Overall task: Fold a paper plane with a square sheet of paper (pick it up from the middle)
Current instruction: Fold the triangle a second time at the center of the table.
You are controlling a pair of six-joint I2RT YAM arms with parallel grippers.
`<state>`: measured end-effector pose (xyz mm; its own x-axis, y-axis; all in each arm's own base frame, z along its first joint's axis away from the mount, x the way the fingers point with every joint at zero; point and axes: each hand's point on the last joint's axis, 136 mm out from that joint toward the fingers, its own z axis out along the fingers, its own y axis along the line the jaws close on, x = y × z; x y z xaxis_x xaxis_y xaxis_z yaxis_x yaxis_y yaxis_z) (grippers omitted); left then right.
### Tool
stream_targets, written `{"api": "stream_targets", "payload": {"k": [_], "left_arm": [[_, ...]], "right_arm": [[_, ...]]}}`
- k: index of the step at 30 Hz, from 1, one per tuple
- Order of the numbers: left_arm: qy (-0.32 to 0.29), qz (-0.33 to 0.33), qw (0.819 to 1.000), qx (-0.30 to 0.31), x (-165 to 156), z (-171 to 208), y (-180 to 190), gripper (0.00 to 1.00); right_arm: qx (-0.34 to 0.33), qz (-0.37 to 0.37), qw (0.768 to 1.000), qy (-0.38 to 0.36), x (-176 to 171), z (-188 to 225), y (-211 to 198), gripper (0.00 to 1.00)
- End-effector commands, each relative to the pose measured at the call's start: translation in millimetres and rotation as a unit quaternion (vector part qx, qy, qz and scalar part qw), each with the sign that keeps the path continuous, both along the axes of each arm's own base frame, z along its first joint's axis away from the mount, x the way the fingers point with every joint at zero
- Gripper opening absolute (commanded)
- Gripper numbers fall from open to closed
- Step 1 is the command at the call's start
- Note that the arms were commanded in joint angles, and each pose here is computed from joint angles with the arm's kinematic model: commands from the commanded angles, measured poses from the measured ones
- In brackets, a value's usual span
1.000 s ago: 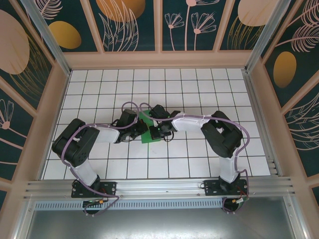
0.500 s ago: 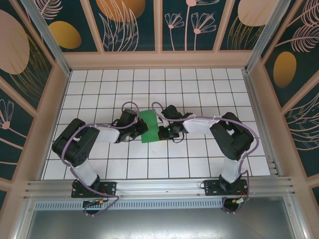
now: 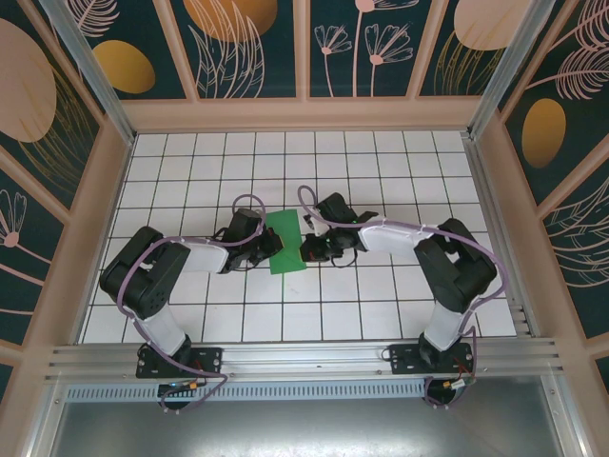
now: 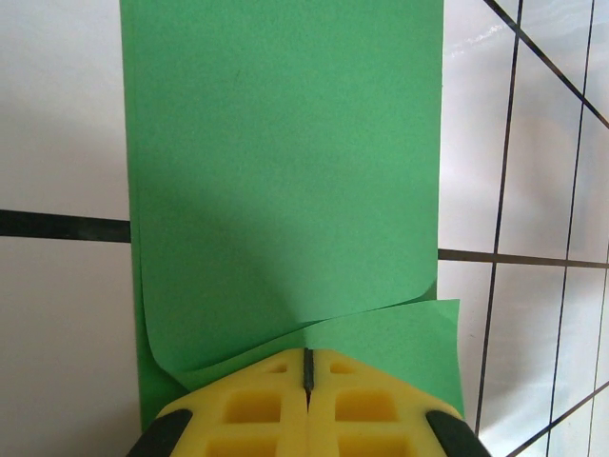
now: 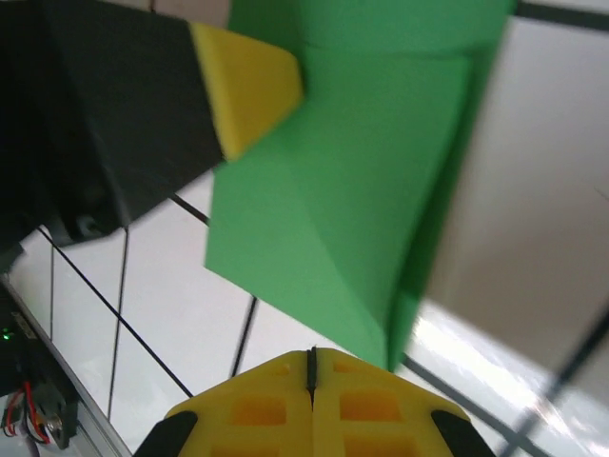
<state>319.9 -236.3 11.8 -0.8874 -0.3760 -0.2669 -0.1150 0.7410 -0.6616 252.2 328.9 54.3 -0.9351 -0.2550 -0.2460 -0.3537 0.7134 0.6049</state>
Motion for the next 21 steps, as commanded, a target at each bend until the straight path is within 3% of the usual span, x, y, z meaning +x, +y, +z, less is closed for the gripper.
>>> {"api": "stream_targets", "payload": {"k": [1,11,21], "left_arm": [[0.084,0.026,0.991,0.097,-33,-55,39,0.06],[0.081,0.031,0.992,0.094,-30,-50,38,0.06],[0.088,0.043,0.989,0.112,-31,-56,45,0.06]], "right_arm": [[0.012,0.01,1.0,0.006,6,-7,14,0.0],[0.002,0.021,0.999,0.025,3,-28,14,0.0],[-0.055,0.021,0.996,0.068,-31,-61,-36,0.0]]}}
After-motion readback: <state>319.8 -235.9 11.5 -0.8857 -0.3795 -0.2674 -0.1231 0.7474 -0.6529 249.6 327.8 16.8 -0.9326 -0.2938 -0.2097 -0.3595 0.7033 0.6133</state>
